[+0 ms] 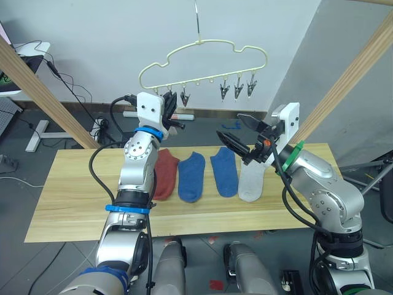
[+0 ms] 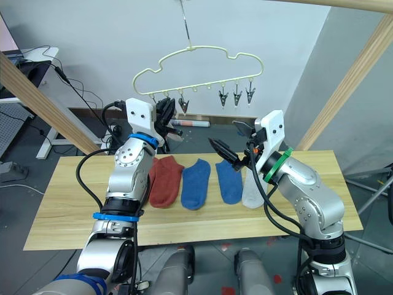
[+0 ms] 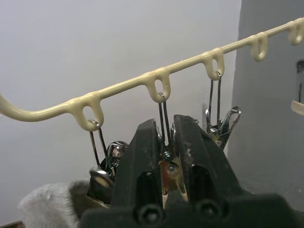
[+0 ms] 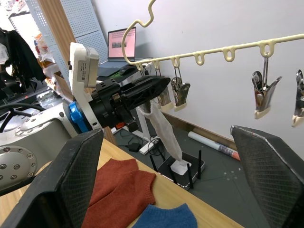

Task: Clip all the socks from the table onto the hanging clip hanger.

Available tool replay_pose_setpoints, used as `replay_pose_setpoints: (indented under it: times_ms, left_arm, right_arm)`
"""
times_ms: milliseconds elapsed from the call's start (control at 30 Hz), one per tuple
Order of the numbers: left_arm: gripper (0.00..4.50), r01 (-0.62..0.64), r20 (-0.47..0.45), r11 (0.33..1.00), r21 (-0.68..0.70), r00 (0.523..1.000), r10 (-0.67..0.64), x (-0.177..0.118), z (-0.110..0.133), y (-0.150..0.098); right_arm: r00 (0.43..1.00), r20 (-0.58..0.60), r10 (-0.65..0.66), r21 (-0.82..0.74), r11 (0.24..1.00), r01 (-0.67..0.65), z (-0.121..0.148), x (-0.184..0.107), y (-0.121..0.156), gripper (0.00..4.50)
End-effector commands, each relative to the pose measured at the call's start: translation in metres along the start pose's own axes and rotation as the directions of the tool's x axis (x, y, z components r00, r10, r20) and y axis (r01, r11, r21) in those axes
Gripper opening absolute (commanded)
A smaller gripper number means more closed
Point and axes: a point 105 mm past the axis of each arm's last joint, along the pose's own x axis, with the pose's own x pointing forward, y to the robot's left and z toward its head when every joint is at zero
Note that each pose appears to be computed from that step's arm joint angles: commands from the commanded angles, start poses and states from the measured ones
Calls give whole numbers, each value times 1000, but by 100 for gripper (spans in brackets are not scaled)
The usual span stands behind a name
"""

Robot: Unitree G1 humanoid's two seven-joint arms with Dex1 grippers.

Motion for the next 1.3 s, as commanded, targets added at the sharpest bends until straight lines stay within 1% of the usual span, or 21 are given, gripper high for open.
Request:
replay_pose_setpoints:
  times_ms: [33,133,200,233,267,367,500,600,767,900,967,1033,1167,1300]
  left_arm:
    - [2,-3,44,1000,6,999,3,2,12,2]
    - [2,-4,30,1000,7,1000,4,2,10,2]
    - [2,-8,-10,1000,-29,1000,8,2,4,4]
    - [2,-5,-23,999,-47,1000,4,1,3,4]
    - [2,-6,-37,997,-81,999,3,1,3,5]
    - [2,16,-78,985,-169,996,-30,-3,3,6]
    - [2,57,-142,947,-318,984,-106,-11,5,9]
    - [2,80,-169,929,-362,974,-149,-16,11,12]
    - [2,80,-187,895,-439,966,-178,-22,14,12]
    - [2,76,-204,819,-569,952,-230,-30,14,5]
    - [2,70,-210,783,-619,945,-250,-34,15,4]
    - [2,62,-218,759,-648,940,-263,-39,16,4]
    - [2,41,-212,697,-716,938,-274,-43,20,6]
    - [2,35,-207,640,-768,932,-298,-47,23,4]
  right_arm:
    - [999,42,14,-13,1000,-13,10,-2,5,450]
    - [999,32,8,-14,1000,-8,7,-2,5,450]
    - [987,-122,-101,-67,993,93,-23,-3,-14,450]
    - [968,-200,-154,-109,985,134,-40,-7,-23,450]
    - [936,-277,-217,-142,973,183,-60,-12,-34,450]
    - [862,-395,-319,-215,944,251,-98,-24,-57,450]
    - [761,-503,-410,-279,910,306,-138,-35,-86,450]
    - [725,-544,-423,-270,906,326,-157,-33,-98,450]
    - [688,-596,-415,-230,908,350,-187,-30,-107,450]
    - [670,-636,-383,-183,918,351,-207,-31,-105,450]
    - [657,-658,-368,-178,923,340,-216,-36,-104,412]
    - [654,-666,-359,-174,927,331,-220,-43,-103,358]
    - [667,-659,-348,-177,934,311,-218,-51,-101,221]
    - [718,-615,-325,-178,945,275,-204,-53,-96,82]
